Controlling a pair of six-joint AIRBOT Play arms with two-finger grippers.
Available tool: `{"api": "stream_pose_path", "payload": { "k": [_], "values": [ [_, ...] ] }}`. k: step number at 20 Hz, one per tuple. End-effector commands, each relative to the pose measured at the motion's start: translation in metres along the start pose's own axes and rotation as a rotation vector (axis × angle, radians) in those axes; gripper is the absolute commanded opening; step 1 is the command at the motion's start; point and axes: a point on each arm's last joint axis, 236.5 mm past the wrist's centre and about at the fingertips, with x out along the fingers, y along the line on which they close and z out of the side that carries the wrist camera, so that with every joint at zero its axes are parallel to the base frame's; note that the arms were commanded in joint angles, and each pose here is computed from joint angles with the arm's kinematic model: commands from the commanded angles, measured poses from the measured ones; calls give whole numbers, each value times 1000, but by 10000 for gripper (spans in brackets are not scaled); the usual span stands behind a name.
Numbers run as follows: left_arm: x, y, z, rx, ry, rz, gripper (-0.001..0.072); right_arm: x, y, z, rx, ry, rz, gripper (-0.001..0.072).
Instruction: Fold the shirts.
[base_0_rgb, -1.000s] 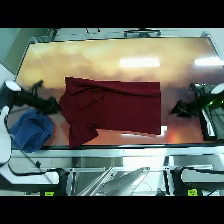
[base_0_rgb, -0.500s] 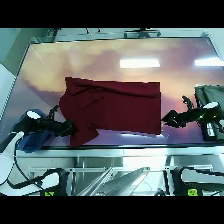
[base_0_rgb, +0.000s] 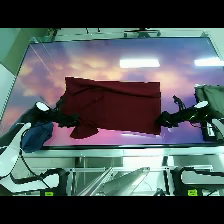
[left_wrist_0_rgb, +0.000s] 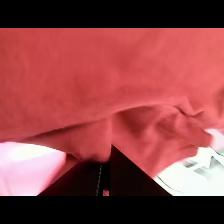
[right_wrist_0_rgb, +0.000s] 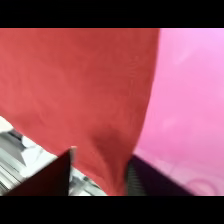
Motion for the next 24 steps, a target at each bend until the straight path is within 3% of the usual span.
{"api": "stream_pose_path", "payload": {
  "k": [1,3,4,7,12,15,20,24],
  "values": [
    [-13,-22,-3,37,55,-49,20,9,26,-16,-48,76,64,231],
    [-19,-28,-8,50,67,-59,20,7,30,-24,-50,108,85,186],
    [-24,-31,-9,60,58,-59,19,2,32,-26,-50,112,93,18],
    [-48,-40,-12,96,11,-54,19,-27,33,-19,-55,56,92,20],
    [-88,-33,-47,18,-39,-78,19,-85,-17,-21,112,-55,-71,20],
    [-90,-28,-74,-14,-51,-86,19,-95,-16,-23,166,-77,-32,21],
    [-127,-40,-48,52,-214,-50,19,-110,50,17,16,-221,177,21],
    [-156,-53,16,131,-300,-19,19,-128,80,69,-106,-347,147,20]
  ]
}}
